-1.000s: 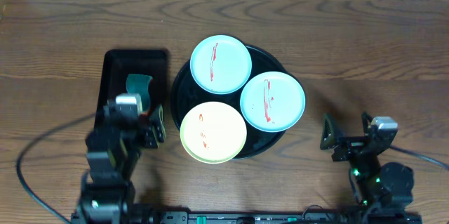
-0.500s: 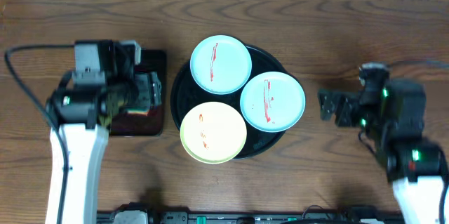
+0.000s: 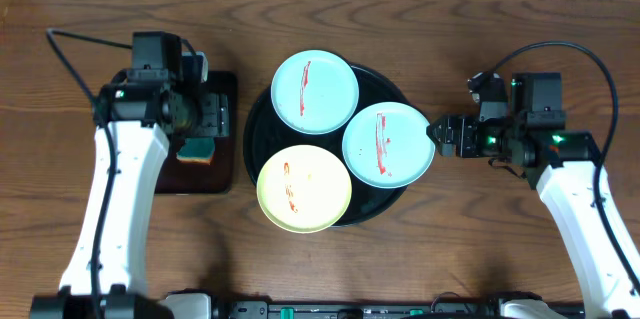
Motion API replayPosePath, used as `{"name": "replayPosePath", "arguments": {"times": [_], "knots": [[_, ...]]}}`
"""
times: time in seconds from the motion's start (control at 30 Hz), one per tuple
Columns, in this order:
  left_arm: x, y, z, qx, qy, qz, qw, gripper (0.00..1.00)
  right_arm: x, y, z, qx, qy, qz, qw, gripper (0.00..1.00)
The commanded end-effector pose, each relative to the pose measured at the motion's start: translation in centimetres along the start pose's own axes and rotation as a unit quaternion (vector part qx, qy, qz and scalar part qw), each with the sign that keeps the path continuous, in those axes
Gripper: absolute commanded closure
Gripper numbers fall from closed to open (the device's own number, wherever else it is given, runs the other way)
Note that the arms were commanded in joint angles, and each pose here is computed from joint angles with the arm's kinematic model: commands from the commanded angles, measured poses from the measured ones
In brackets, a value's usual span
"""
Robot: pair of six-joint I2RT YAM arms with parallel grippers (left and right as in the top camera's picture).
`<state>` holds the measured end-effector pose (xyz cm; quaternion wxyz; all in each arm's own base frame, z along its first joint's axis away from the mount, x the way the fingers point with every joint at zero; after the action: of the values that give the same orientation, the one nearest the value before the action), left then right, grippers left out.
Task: Clean dirty plates on tray and stack at the side
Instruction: 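Move the left gripper over the green sponge in the black tray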
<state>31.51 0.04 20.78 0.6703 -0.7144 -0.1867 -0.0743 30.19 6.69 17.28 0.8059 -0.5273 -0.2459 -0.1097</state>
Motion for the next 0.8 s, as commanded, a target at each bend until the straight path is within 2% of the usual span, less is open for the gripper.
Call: {"name": "replayPosePath", "arguments": {"times": [0.0,0.17,0.3,0.43,0.5,0.67,0.77], "knots": [[0.7,2.6,1.7,0.053,0.018,0.026,0.998,0.24,0.2,0.3,-0.4,0.002,-0.003,0.005,1.000,0.18],[0.3,6.8,3.1,0.065,0.001,0.084,0.994,0.25,0.1,0.4,-0.5,-0.003,-0.003,0.007,1.000,0.15],[0.5,9.5,4.5,0.068,-0.004,0.103,0.992,0.25,0.1,0.4,-0.5,-0.003,-0.003,0.008,1.000,0.13],[0.4,11.8,4.7,0.031,0.013,0.120,0.992,0.28,0.1,0.4,-0.6,-0.008,-0.013,0.009,1.000,0.13],[0.1,12.8,4.8,0.024,0.010,0.134,0.991,0.33,0.1,0.4,-0.8,-0.016,-0.013,0.010,1.000,0.13],[-1.4,15.2,5.0,0.026,0.004,0.177,0.984,0.58,-0.2,0.4,-0.9,-0.020,-0.011,0.016,1.000,0.14],[-1.5,15.6,5.0,0.026,0.003,0.179,0.984,0.69,-0.2,0.4,-0.9,-0.021,-0.010,0.017,1.000,0.15]]}}
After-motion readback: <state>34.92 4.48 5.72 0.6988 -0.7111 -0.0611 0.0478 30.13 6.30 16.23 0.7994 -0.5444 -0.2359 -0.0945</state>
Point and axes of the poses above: each gripper's point midway between its finger pads, its own y axis out along the fingers, its own z axis along the line the jaws close on, x = y × z, the point moved 4 cm from there along -y, back along the fingers, and after that the axes turned 8 degrees about -y, right-handed, at the moved point
